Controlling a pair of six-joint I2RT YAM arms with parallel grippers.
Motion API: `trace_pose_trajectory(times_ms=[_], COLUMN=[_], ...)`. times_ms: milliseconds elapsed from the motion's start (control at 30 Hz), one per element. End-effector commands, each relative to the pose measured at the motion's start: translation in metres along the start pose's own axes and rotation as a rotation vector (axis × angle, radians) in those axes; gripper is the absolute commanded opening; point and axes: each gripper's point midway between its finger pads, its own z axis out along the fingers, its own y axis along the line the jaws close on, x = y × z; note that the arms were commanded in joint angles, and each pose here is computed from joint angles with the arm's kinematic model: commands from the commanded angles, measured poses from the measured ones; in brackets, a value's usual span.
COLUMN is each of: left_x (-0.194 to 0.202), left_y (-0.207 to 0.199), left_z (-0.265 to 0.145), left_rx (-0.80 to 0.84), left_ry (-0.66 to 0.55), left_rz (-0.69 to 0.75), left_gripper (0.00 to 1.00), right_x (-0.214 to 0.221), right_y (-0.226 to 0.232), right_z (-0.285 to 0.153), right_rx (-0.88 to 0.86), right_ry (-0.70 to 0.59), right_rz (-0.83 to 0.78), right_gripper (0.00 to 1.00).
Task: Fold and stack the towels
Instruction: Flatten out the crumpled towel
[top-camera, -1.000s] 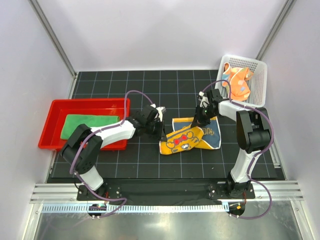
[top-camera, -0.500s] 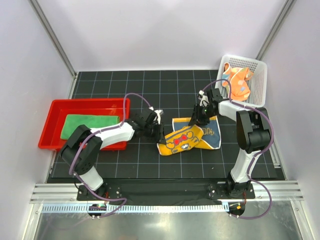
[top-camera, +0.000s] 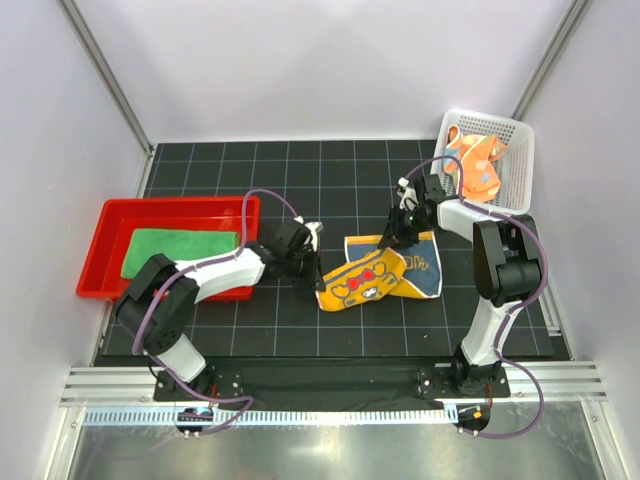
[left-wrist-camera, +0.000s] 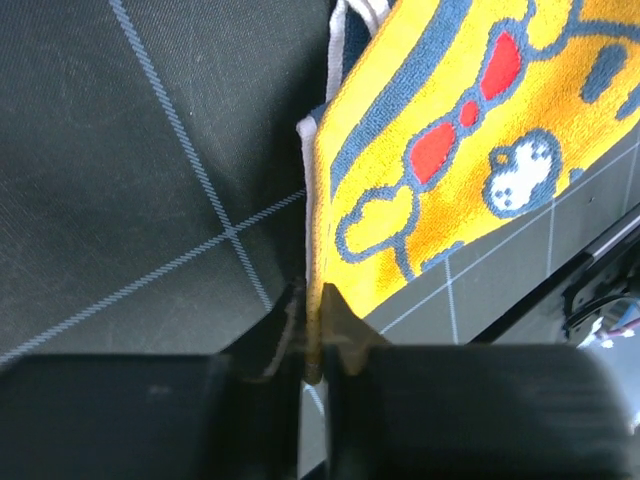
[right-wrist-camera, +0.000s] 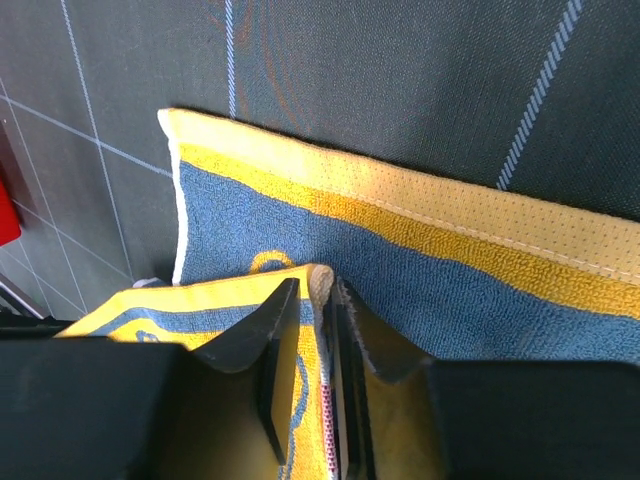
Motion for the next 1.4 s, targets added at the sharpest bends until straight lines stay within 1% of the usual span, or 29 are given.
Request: trace_pose_trajectory(times_ms=[0,33,67,100,133,167,200,267,367,400,467,500,533,567,600,633,667,700,733,767,833,867,900,967,1000,1100,1233,1333,1367], left_x=[-0.009,-0.009,-0.011,-0.013,-0.014,-0.018,-0.02,-0.031,-0.064,-0.088,-0.119,-0.146,-0.158,-0.177,-0.188,-0.205,-0.209,-0.211,-0.215,-0.212,-0.197,-0.191,-0.177,-0.163,-0.151,-0.133,-0.121,-0.127,-0.139], left_y=[-0.007,-0.008,-0.011,-0.013,-0.014,-0.018,-0.019,-0.024,-0.033,-0.045,-0.046,-0.063,-0.069,-0.072,-0.08,-0.099,-0.109,-0.119,-0.133,-0.141,-0.162,-0.168,-0.179,-0.184,-0.191,-0.201,-0.217,-0.217,-0.209], left_z=[-0.009,-0.009,-0.01,-0.012,-0.013,-0.014,-0.017,-0.023,-0.046,-0.068,-0.096,-0.128,-0.144,-0.166,-0.183,-0.219,-0.237,-0.251,-0.277,-0.287,-0.315,-0.319,-0.336,-0.34,-0.356,-0.372,-0.39,-0.39,-0.378], left_rx=[0.02,0.022,0.03,0.038,0.044,0.048,0.048,0.039,-0.019,-0.038,-0.131,-0.142,-0.158,-0.206,-0.214,-0.198,-0.181,-0.154,-0.118,-0.086,0.03,0.067,0.139,0.193,0.246,0.335,0.427,0.405,0.347], left_ry=[-0.043,-0.04,-0.045,-0.049,-0.051,-0.06,-0.062,-0.087,-0.145,-0.185,-0.26,-0.319,-0.352,-0.418,-0.453,-0.53,-0.566,-0.592,-0.641,-0.654,-0.679,-0.677,-0.685,-0.675,-0.691,-0.701,-0.695,-0.699,-0.698], left_rz=[0.024,0.026,0.031,0.034,0.035,0.042,0.052,0.074,0.177,0.248,0.313,0.373,0.39,0.395,0.409,0.43,0.437,0.443,0.447,0.452,0.478,0.479,0.501,0.505,0.52,0.531,0.544,0.549,0.533], left_gripper=[0.07,0.03,0.0,0.0,0.0,0.0,0.0,0.0,0.0,0.0,0.0,0.0,0.0,0.0,0.0,0.0,0.0,0.0,0.0,0.0,0.0,0.0,0.0,0.0,0.0,0.0,0.0,0.0,0.0], right_x=[-0.021,-0.022,-0.022,-0.023,-0.026,-0.027,-0.03,-0.04,-0.073,-0.094,-0.114,-0.129,-0.135,-0.139,-0.145,-0.138,-0.137,-0.134,-0.119,-0.108,-0.084,-0.062,-0.049,-0.017,-0.009,0.018,0.028,0.018,0.012], right_y=[0.01,0.01,0.011,0.011,0.011,0.012,0.014,0.021,0.053,0.073,0.099,0.126,0.14,0.154,0.172,0.189,0.194,0.199,0.214,0.223,0.239,0.252,0.258,0.271,0.272,0.28,0.283,0.277,0.272], right_z=[-0.005,-0.005,-0.004,-0.004,-0.004,-0.004,-0.006,-0.016,-0.064,-0.099,-0.143,-0.188,-0.212,-0.232,-0.262,-0.295,-0.314,-0.33,-0.359,-0.37,-0.388,-0.408,-0.415,-0.439,-0.442,-0.458,-0.472,-0.475,-0.473], right_rx=[-0.03,-0.029,-0.033,-0.036,-0.037,-0.04,-0.039,-0.039,-0.047,-0.041,-0.05,-0.07,-0.081,-0.1,-0.127,-0.145,-0.129,-0.128,-0.147,-0.184,-0.264,-0.322,-0.353,-0.423,-0.439,-0.487,-0.519,-0.474,-0.443], right_ry=[-0.054,-0.058,-0.056,-0.06,-0.07,-0.073,-0.083,-0.116,-0.261,-0.354,-0.467,-0.585,-0.649,-0.708,-0.801,-0.881,-0.936,-0.969,-1.025,-1.035,-1.067,-1.094,-1.105,-1.14,-1.148,-1.171,-1.217,-1.255,-1.264], right_rz=[-0.029,-0.031,-0.034,-0.037,-0.041,-0.043,-0.047,-0.045,-0.094,-0.129,-0.182,-0.238,-0.274,-0.315,-0.376,-0.414,-0.418,-0.433,-0.465,-0.491,-0.525,-0.565,-0.576,-0.605,-0.614,-0.635,-0.616,-0.579,-0.569], right_gripper=[0.26,0.23,0.18,0.15,0.07,0.03,0.01,0.01,0.01,0.01,0.01,0.01,0.01,0.01,0.01,0.01,0.01,0.01,0.01,0.01,0.01,0.01,0.01,0.01,0.01,0.01,0.01,0.01,0.01])
